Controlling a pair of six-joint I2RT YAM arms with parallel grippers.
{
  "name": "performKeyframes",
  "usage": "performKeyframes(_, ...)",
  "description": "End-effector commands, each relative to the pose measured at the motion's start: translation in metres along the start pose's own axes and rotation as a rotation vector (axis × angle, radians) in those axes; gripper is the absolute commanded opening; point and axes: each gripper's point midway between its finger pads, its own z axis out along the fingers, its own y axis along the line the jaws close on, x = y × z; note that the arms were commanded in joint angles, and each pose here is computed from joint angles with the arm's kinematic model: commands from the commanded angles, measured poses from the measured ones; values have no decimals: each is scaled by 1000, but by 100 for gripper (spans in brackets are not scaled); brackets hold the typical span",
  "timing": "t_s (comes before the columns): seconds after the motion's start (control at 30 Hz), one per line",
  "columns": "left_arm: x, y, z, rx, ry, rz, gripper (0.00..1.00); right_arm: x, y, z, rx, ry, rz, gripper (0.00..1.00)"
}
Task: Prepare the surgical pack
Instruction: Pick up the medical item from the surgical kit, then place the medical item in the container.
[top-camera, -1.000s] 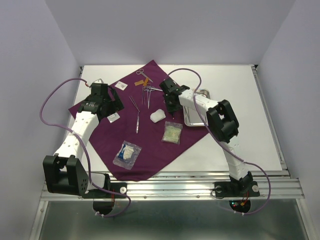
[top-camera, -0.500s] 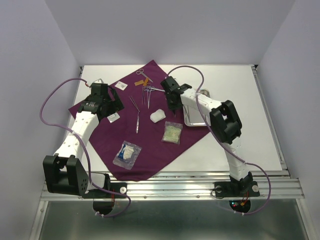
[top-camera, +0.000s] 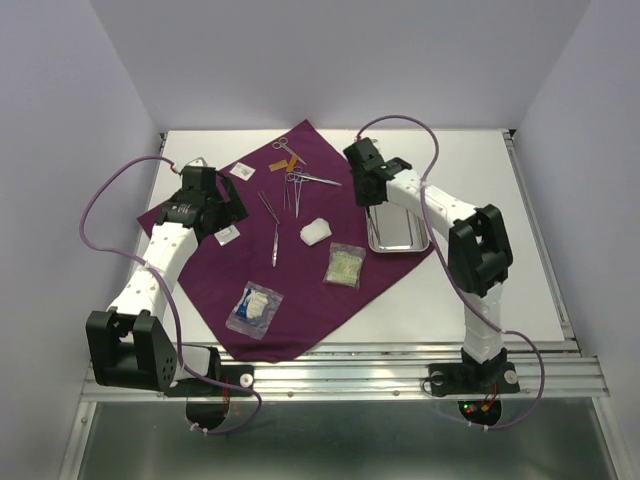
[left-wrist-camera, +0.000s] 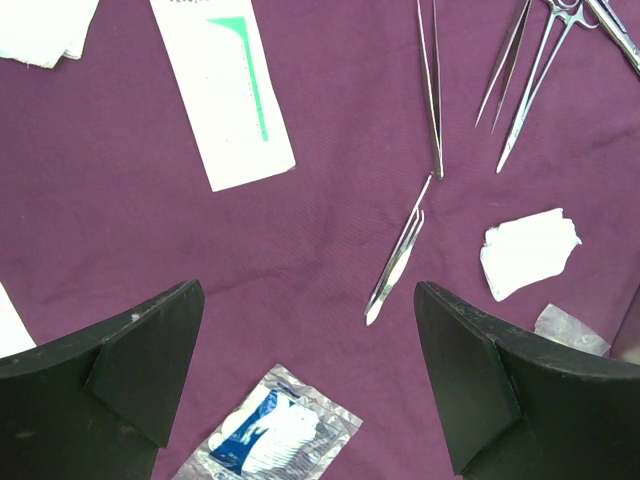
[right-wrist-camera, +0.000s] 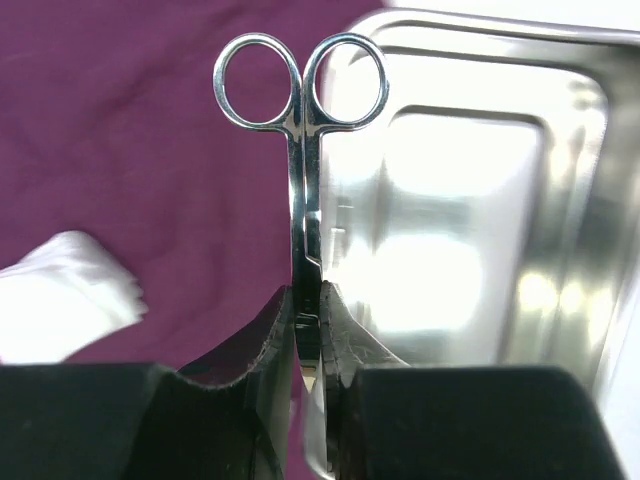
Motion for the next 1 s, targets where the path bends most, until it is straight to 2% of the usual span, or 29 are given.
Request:
performKeyframes(0.0, -8, -1, 0, 4, -26, 9, 99, -22, -54, -22, 81, -81, 75, 4)
performKeyframes(0.07, -8, -1, 0, 5, -26, 9, 99, -20, -75, -25, 102, -81, 102, 4)
performKeyframes(0.33, -9, -3, 1, 9, -27, 4, 99, 39, -129, -11, 211, 14, 132, 4)
performKeyframes(0.53, -11, -4, 1, 12, -27, 6, 99, 62, -137, 3, 256, 42, 92, 4)
performKeyframes(0.73, -9, -3, 1, 7, -23, 9, 99, 66, -135, 11, 242, 36, 77, 5)
performKeyframes(0.87, -9, -4, 2, 12, -18, 8, 99, 60, -133, 12, 232, 22, 73, 23)
performKeyframes(0.97, -9, -5, 2, 15, -18, 6, 99, 53, -131, 10, 220, 9, 72, 45)
